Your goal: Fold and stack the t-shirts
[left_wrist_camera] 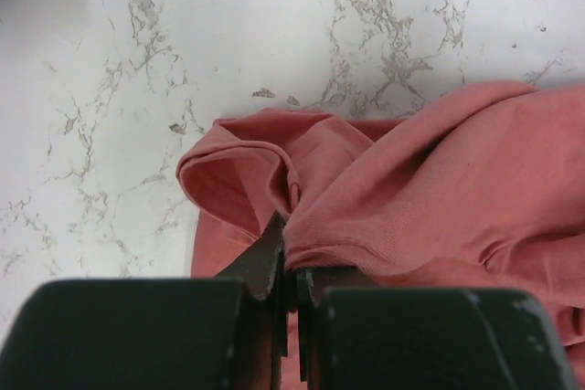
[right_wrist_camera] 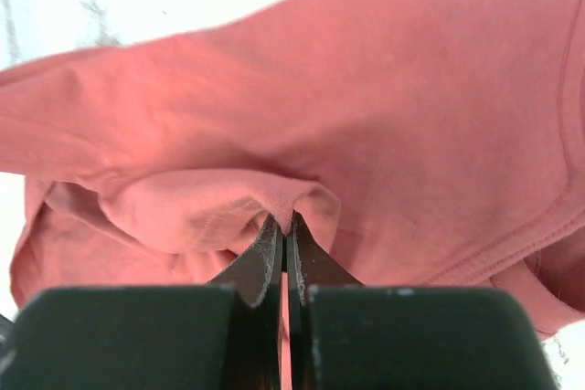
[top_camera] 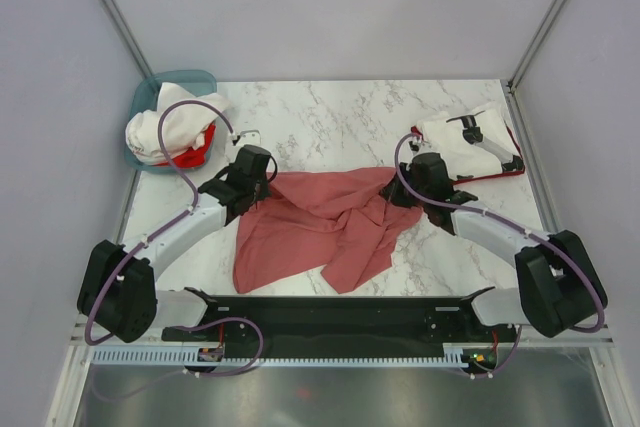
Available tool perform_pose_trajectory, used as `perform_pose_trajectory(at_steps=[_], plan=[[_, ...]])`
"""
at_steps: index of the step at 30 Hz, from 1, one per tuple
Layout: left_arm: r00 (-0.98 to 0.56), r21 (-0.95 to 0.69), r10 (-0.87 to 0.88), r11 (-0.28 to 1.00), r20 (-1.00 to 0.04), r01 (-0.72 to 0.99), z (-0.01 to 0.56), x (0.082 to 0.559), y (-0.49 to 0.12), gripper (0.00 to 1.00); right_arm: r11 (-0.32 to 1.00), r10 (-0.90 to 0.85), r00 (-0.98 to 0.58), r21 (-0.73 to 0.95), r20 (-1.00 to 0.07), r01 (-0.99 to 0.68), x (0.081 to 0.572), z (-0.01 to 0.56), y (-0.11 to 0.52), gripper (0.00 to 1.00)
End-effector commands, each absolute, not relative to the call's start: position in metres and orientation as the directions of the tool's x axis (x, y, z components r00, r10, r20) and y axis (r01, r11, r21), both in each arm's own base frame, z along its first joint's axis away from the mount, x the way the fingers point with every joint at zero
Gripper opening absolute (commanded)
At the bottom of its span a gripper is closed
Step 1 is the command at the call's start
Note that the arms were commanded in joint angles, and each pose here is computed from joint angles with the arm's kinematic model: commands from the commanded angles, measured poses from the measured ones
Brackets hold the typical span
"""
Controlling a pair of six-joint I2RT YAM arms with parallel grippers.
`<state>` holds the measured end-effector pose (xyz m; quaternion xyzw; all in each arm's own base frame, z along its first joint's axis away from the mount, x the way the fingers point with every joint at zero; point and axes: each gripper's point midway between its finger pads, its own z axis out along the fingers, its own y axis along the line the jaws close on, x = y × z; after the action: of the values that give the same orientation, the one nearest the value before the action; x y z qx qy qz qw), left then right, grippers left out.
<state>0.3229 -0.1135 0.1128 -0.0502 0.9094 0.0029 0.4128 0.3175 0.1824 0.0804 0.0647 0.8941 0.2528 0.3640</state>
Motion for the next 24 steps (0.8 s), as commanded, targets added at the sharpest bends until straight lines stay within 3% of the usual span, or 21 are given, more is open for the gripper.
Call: perform_pose_trajectory(at_steps=[1, 13, 24], plan=[[-0.61, -0.089, -0.139, 0.99, -0.78, -0.112, 0.125, 0.33, -0.119, 0.02, 0.85, 0.317, -0.641, 0.51, -0.699, -0.136, 0.336, 0.126, 0.186, 0.0], [-0.602, -0.109, -0.147, 0.989, -0.784, -0.1, 0.127, 0.33, -0.121, 0.02, 0.798, 0.321, -0.558, 0.536, -0.765, -0.277, 0.321, 0.224, 0.192, 0.0], [-0.592, -0.115, -0.147, 0.989, -0.792, -0.092, 0.133, 0.332, -0.123, 0.02, 0.641, 0.256, -0.808, 0.719, -0.53, -0.269, 0.234, 0.138, 0.216, 0.0]])
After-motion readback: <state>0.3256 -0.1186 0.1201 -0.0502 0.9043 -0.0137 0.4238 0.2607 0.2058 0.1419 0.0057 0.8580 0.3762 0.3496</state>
